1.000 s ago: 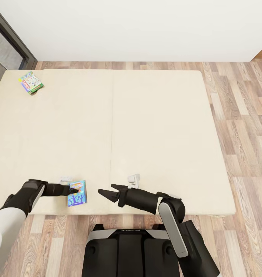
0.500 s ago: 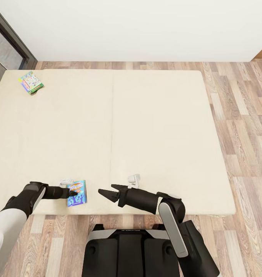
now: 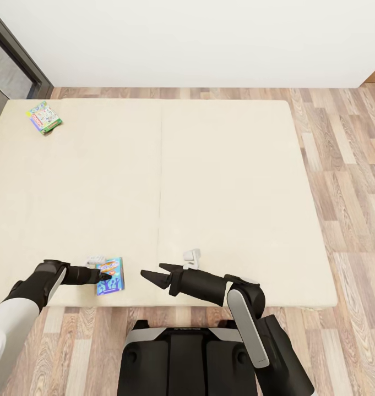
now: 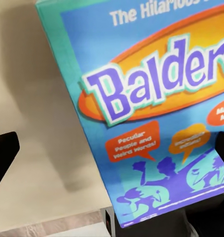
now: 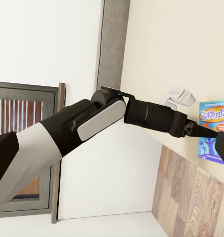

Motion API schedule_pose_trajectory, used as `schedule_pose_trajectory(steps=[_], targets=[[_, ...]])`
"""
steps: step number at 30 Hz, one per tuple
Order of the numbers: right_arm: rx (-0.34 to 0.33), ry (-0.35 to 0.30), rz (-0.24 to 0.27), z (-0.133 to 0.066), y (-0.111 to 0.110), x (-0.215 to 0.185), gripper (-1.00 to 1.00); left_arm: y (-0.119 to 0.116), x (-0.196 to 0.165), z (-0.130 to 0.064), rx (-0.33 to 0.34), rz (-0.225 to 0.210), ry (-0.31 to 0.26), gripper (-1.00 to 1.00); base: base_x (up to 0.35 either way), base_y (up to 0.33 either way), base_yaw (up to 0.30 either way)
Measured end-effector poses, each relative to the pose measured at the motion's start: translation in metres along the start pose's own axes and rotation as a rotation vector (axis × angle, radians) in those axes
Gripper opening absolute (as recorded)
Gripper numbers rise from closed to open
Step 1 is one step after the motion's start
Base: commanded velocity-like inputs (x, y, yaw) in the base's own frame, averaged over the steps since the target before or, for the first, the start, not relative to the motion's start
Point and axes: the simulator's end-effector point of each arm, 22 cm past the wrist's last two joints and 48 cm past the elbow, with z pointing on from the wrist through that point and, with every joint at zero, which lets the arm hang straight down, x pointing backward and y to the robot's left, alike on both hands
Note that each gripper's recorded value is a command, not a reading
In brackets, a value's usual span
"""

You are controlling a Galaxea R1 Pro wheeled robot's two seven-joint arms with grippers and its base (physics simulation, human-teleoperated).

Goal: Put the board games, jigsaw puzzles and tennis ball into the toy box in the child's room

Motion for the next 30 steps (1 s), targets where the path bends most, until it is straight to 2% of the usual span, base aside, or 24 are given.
schedule_pose_trajectory(steps=[8, 21, 22, 27, 30], targets=[[0.002, 0.000, 0.004, 0.000, -0.002, 0.001, 1.00, 0.009, 0.000, -0.003, -0.008, -0.012, -0.002, 1.00, 0.000, -0.057, 0.000], [0.005, 0.002, 0.009, 0.000, -0.004, 0.002, 1.00, 0.010, 0.000, -0.003, -0.009, -0.011, -0.002, 1.00, 0.000, -0.006, 0.000], [0.025, 0.002, 0.008, -0.002, -0.012, 0.003, 1.00, 0.010, -0.002, -0.004, -0.019, 0.004, 0.003, 1.00, 0.000, 0.000, 0.000], [0.079, -0.034, 0.001, -0.008, -0.029, -0.005, 1.00, 0.010, -0.003, -0.005, -0.032, 0.001, 0.017, 1.00, 0.000, 0.000, 0.000], [0.103, -0.050, -0.008, -0.010, -0.036, -0.010, 1.00, -0.003, -0.012, -0.002, -0.002, 0.008, -0.011, 1.00, 0.000, 0.000, 0.000]])
